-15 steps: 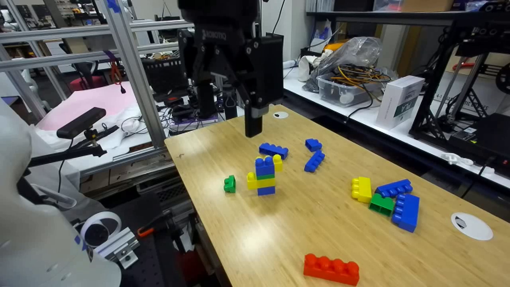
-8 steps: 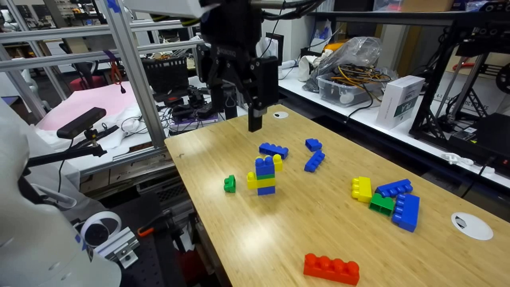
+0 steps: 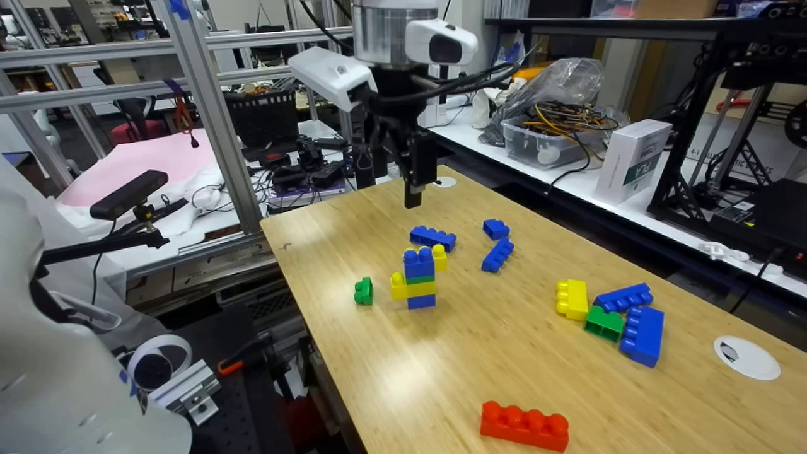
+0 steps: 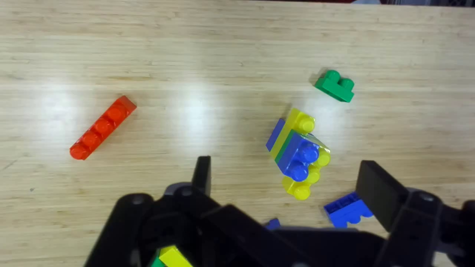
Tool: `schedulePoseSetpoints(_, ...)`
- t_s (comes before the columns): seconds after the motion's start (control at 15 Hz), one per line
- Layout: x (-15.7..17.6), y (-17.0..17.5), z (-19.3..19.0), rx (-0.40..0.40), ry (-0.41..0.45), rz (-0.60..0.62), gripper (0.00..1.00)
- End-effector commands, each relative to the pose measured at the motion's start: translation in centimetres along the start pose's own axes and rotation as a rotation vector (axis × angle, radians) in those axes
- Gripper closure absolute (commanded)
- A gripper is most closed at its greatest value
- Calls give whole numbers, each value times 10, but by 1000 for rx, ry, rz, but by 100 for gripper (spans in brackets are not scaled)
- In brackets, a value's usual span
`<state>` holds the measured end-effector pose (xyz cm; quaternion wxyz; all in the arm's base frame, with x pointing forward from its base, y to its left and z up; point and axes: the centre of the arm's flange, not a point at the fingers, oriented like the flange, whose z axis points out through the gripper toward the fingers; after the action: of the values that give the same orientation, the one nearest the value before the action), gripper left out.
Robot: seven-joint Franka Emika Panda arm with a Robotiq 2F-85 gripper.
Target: Take the green block on the right then place it at the top of the slack of blocks
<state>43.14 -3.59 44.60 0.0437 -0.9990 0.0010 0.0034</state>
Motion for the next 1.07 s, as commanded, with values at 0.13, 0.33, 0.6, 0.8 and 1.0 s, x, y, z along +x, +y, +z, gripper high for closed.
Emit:
schedulePoseSetpoints(0.13, 25, -45, 56, -54, -8, 172, 0)
schedulePoseSetpoints(0.33, 22, -72, 98, -85, -72, 191, 0)
schedulePoseSetpoints(0.6, 11, -95, 122, -91, -148, 149, 0)
schedulePoseSetpoints(0.8, 10, -103, 133, -96, -169, 134, 0)
schedulePoseSetpoints(1.0, 11, -100, 131, -95, -166, 140, 0)
